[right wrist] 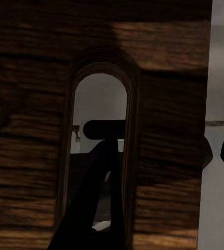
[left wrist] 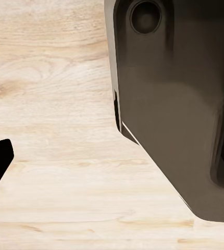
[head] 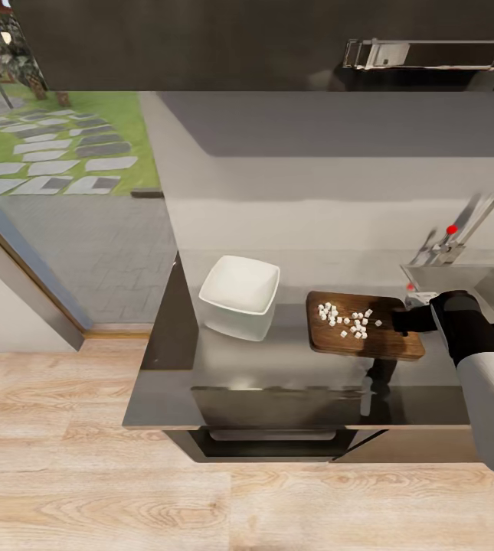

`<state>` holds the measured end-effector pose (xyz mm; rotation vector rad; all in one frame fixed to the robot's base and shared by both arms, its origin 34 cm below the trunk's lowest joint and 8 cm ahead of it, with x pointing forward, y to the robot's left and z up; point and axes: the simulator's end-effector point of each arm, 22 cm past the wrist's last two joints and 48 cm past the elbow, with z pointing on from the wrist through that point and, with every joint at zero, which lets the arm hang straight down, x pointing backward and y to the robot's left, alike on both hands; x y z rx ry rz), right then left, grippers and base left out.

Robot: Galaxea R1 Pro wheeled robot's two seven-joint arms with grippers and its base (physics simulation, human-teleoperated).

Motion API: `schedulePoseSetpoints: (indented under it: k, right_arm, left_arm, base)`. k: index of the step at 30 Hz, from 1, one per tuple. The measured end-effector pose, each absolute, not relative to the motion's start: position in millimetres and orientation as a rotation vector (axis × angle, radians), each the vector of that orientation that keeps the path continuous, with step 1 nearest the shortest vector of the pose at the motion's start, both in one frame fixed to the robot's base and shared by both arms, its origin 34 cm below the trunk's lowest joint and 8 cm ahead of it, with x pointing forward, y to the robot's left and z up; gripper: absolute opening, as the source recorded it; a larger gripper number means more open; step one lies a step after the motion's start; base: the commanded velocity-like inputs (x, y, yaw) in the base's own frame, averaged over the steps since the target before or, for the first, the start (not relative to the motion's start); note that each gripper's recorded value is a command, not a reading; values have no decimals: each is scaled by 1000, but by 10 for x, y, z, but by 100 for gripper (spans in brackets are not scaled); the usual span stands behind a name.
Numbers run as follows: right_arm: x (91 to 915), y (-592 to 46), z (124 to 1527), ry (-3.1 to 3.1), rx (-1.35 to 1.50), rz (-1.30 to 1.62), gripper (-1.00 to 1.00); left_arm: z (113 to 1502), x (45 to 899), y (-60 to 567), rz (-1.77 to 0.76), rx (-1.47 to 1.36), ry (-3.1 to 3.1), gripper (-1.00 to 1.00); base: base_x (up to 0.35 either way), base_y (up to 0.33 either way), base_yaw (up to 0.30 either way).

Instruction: In the kitchen, take the Vidalia onion out of the sink, dice it on the chopping board with the paring knife, put the diced onion into the bowl on the countertop, then place both the paring knife and the chopping board into the sink.

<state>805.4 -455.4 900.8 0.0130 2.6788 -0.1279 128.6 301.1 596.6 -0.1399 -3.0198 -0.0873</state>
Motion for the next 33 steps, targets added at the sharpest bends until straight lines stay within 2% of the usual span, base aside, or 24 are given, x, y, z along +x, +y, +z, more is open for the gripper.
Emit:
schedulePoseSetpoints:
  k: [19, 20, 33]
  right_arm:
    - [8054, -4554, 9008, 2679, 13, -128, 100]
    - [8054, -4554, 9008, 2679, 12, -129, -100]
    - [8054, -4546, 9008, 2678, 16, -122, -100]
  left_arm:
    - [5966, 1287, 3011, -87, -139, -3020, 100]
    - [5966, 1287, 3011, -87, -139, -3020, 100]
    - [5966, 1287, 3017, -89, -139, -3020, 100]
  base:
    - [0, 0, 0]
    - [0, 0, 0]
    - [0, 0, 0]
